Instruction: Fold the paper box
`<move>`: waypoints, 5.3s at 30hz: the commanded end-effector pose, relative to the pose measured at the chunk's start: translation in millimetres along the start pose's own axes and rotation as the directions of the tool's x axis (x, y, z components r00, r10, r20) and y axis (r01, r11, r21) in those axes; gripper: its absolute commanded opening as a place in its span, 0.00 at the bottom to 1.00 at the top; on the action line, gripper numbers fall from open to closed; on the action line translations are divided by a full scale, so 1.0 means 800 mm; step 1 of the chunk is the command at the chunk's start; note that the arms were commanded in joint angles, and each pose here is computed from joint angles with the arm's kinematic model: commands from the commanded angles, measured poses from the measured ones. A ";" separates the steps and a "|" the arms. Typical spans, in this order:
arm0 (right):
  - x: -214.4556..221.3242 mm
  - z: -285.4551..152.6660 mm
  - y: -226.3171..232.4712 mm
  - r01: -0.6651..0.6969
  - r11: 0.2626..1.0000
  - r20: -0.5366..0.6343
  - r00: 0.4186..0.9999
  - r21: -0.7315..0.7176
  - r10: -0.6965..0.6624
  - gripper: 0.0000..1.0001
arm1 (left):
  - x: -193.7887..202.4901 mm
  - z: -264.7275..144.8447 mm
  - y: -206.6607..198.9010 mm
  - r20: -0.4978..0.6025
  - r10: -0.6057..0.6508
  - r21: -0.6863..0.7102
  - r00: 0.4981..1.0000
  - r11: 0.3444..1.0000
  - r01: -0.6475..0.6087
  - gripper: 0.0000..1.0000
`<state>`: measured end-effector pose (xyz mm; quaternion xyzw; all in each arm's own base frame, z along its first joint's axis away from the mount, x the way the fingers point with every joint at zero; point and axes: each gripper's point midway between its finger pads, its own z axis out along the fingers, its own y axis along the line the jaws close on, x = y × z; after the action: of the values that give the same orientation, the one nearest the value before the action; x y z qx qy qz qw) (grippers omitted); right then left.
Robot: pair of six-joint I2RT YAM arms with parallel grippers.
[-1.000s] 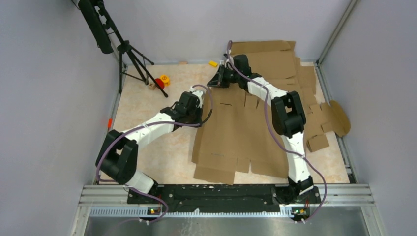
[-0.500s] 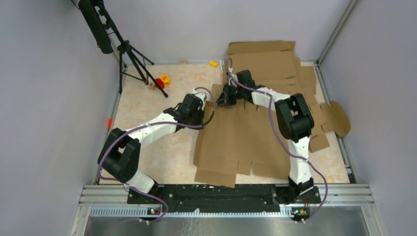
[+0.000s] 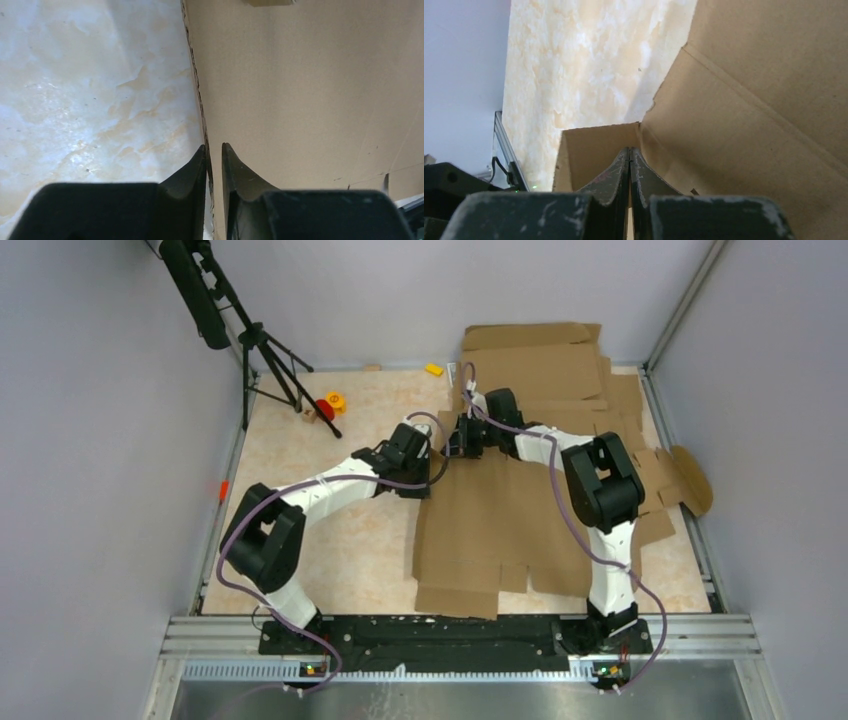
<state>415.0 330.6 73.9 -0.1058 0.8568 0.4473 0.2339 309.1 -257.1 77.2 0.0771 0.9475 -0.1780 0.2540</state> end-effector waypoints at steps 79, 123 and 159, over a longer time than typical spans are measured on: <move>0.293 -0.021 0.170 0.805 0.580 -0.105 0.592 0.127 -0.799 0.95 | -0.099 0.025 0.047 0.067 -0.270 0.191 0.961 0.948 0.253 0.00; 0.211 0.014 0.106 0.589 0.686 -0.110 0.787 0.427 -0.607 0.60 | -0.078 0.028 0.056 0.042 -0.280 0.183 0.959 0.946 0.268 0.00; 0.142 -0.179 0.026 0.237 0.875 0.101 0.947 0.422 -0.305 0.70 | -0.092 0.013 0.069 0.231 -0.254 -0.234 0.939 0.922 0.307 0.11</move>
<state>246.5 264.8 86.2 -0.1730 0.8681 0.2547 0.3893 378.2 -214.8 74.3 -0.1103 0.9435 -0.0990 0.2962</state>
